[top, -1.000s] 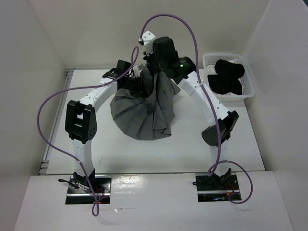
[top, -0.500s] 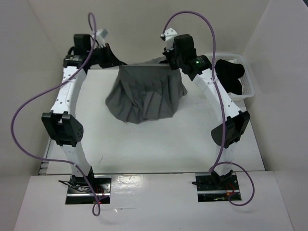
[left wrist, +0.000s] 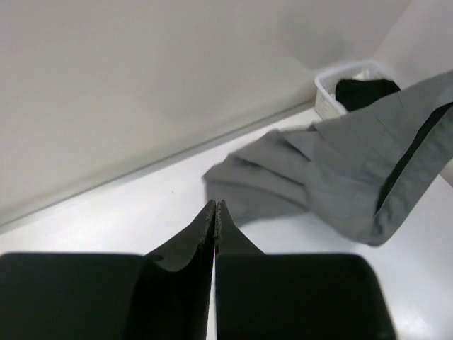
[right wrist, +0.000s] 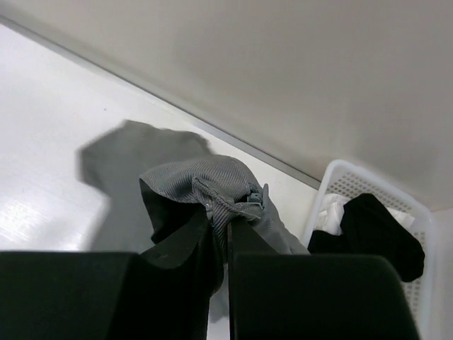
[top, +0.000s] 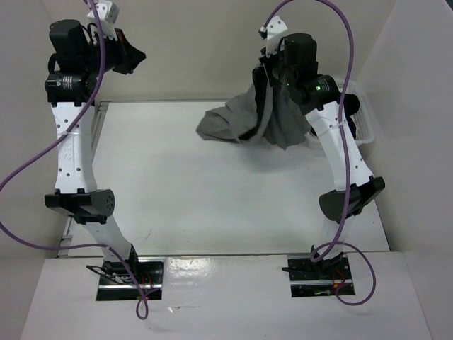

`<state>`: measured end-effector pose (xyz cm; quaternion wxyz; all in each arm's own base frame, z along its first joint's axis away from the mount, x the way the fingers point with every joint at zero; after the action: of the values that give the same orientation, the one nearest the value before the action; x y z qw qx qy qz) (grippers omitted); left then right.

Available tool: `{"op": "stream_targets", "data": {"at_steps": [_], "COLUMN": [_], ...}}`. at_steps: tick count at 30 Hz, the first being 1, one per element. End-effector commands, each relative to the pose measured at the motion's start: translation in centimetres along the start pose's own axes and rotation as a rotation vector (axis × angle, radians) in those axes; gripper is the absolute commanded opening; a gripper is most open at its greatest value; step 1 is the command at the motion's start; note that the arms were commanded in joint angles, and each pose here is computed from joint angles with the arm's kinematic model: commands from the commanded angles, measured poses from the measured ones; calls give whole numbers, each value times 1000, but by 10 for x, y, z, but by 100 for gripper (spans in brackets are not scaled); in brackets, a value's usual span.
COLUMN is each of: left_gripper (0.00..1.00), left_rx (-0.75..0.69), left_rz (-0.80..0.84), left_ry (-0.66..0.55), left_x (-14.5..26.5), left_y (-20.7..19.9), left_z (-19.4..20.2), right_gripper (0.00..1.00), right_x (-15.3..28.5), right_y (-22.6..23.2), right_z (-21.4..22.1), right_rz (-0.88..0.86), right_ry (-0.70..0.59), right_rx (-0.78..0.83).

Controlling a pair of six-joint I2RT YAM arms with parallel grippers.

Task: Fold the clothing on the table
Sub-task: Flatten the skirt out

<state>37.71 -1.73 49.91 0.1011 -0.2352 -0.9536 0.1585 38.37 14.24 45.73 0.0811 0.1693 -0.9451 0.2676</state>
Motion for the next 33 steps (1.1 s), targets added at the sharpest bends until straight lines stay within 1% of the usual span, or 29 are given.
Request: {"op": "stream_targets", "data": {"at_steps": [1, 2, 3, 4, 5, 6, 7, 8, 9, 10, 11, 12, 13, 14, 15, 16, 17, 18, 19, 21, 22, 23, 24, 25, 27, 29, 31, 32, 33], "left_gripper": [4, 7, 9, 17, 20, 22, 24, 32, 40, 44, 49, 62, 66, 70, 75, 84, 85, 86, 88, 88, 88, 88, 89, 89, 90, 90, 87, 84, 83], "left_rx": [-12, 21, 29, 44, 68, 118, 142, 152, 178, 215, 236, 236, 251, 258, 239, 224, 212, 195, 182, 132, 118, 109, 77, 16, -39, -131, -196, -263, -296], "left_rz": [51, 63, 77, 93, 134, 135, 151, 157, 182, 192, 219, 262, 273, 286, 301, 326, 334, 341, 346, 350, 346, 341, 339, 323, 292, 217, 127, 17, -35], "left_ry": [63, 114, 128, 151, 188, 263, 302, 335, 391, 467, 509, 558, 600, 633, 637, 668, 680, 700, 687, 694, 699, 717, 720, 720, 729, 712, 683, 659, 633], "left_x": [0, -7, -7, -8, -13, -18, -25, -28, -35, -42, -45, -52, -55, -59, -62, -65, -70, -73, -77, -84, -85, -88, -93, -94, -98, -102, -103, -105, -103], "left_y": [-2, 5, 6, 7, 11, 20, 22, 22, 17, 21, 16, 5, 1, -4, -13, -29, -35, -50, -57, -79, -85, -90, -94, -104, -110, -110, -99, -87, -81], "left_z": [13, 27, 33, 41, 53, 79, 94, 108, 128, 158, 172, 190, 208, 219, 222, 231, 237, 243, 244, 248, 251, 259, 265, 271, 282, 293, 298, 300, 300], "right_gripper": [0, 0, 0, 0, 0, 0, 0, 0, 0, 0, 0, 0, 0, 0, 0, 0, 0, 0, 0, 0, 0, 0, 0, 0, 0, 0, 0, 0, 0], "right_x": [19, 18, 18, 16, 14, 16, 15, 15, 15, 15, 14, 16, 10, 8, 5, 0, -3, -4, -7, -17, -14, -21, -23, -22, -25, -25, -22, -24, -21], "right_y": [-6, -5, -4, -3, -1, -1, 1, 1, 1, 1, 1, -1, 2, 2, 4, 4, 4, 3, 4, 8, 5, 9, 9, 9, 9, 9, 8, 9, 8], "right_z": [-19, -16, -14, -12, -8, -8, -6, -6, -6, -6, -7, -10, -7, -8, -6, -7, -7, -9, -9, -6, -10, -6, -7, -9, -9, -9, -8, -6, -5], "right_rz": [-32, -41, -46, -51, -58, -58, -70, -70, -70, -70, -66, -61, -67, -66, -71, -67, -57, -46, -46, -53, -46, -62, -62, -69, -69, -69, -58, -62, -53], "right_ry": [-90, -73, -63, -54, -42, -42, -38, -38, -38, -38, -46, -55, -43, -46, -37, -44, -41, -42, -42, -29, -43, -34, -35, -49, -47, -47, -42, -34, -28], "right_rx": [16, 27, 38, 39, 40, 40, 41, 41, 41, 41, 40, 29, 30, 17, 6, 5, -10, -20, -32, -45, -46, -54, -54, -55, -55, -55, -55, -44, -43]}}
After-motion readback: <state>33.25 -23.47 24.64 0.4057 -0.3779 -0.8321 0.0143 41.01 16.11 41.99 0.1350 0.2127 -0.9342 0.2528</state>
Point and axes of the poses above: each gripper's point midway between its finger pads, its own x axis back along the fingers, its own y axis along the line the jaws close on, z = x × y, the point moved 10 cm from there along x, back along the fingers, and after that the axes turned 13 degrees about x, right-handed, at the moved point
